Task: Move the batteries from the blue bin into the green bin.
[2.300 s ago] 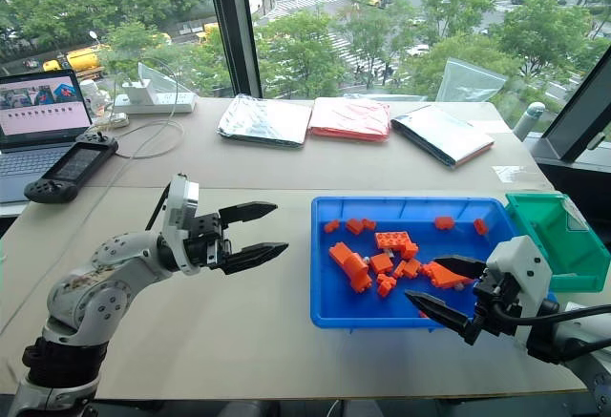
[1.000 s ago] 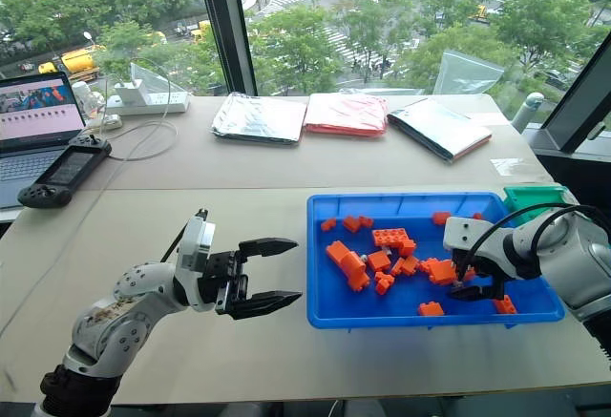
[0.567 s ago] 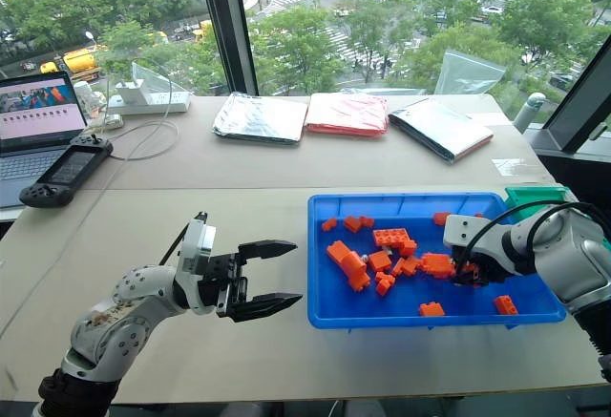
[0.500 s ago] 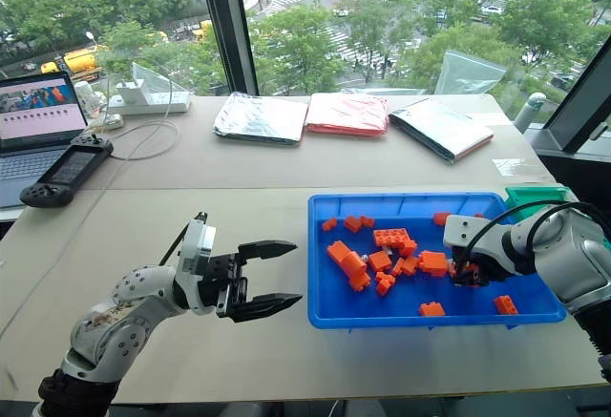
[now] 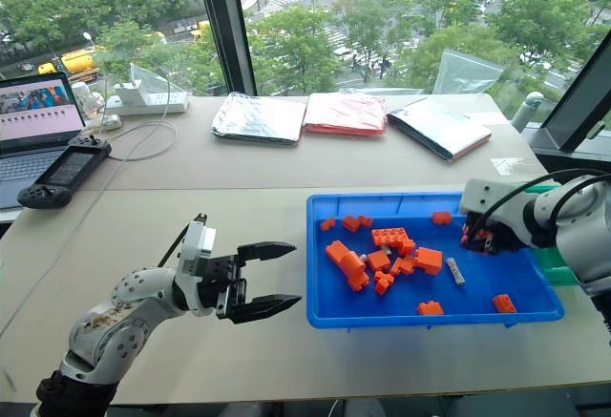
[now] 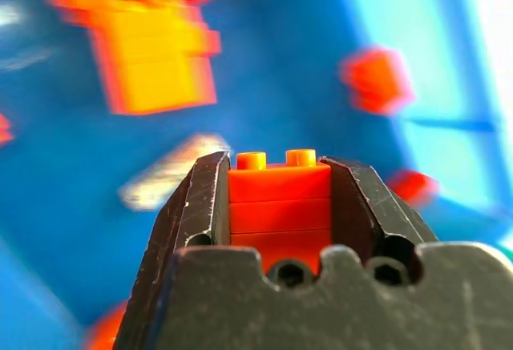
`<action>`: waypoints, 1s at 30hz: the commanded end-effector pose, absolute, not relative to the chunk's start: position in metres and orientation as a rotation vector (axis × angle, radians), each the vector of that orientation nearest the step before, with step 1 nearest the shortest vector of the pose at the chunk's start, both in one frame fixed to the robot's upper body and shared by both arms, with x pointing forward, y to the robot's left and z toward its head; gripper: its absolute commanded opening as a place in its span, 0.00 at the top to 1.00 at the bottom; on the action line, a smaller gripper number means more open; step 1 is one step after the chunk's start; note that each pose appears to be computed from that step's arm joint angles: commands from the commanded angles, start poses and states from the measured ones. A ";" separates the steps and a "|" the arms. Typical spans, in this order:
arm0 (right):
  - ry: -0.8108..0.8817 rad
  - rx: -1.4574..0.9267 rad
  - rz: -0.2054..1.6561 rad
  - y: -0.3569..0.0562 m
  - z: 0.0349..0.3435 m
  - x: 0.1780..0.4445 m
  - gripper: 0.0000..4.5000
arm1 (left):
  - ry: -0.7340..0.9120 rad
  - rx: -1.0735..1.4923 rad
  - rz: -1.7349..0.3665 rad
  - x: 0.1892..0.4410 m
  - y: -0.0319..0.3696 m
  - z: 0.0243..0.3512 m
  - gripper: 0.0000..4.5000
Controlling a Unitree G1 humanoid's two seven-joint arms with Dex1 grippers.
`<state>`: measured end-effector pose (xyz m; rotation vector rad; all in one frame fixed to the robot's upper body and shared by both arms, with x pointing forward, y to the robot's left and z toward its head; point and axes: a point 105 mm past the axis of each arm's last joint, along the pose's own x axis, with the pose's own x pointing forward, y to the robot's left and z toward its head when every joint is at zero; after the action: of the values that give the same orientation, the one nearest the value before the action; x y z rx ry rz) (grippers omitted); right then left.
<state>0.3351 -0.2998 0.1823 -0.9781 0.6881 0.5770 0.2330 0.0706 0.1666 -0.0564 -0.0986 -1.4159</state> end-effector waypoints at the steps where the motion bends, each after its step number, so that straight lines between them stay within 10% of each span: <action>1: 0.649 -0.937 0.415 -0.311 0.182 0.360 0.68 | -0.163 -0.017 -1.437 0.227 0.065 0.178 0.00; 10: 0.578 -0.886 0.307 -0.320 0.192 0.374 0.01 | -0.157 -0.018 -1.428 0.226 0.065 0.178 0.00; 22: 0.665 -0.655 0.466 -0.289 0.176 0.289 0.00 | -0.149 -0.019 -1.408 0.224 0.065 0.178 0.00; 30: 0.700 -0.522 0.424 -0.281 0.148 0.283 0.00 | -0.144 -0.016 -1.415 0.224 0.065 0.179 0.00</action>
<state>0.2815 -0.2811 0.1477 -0.5481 0.7206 0.4533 0.2294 0.0675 0.1676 -0.0389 -0.0960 -1.3889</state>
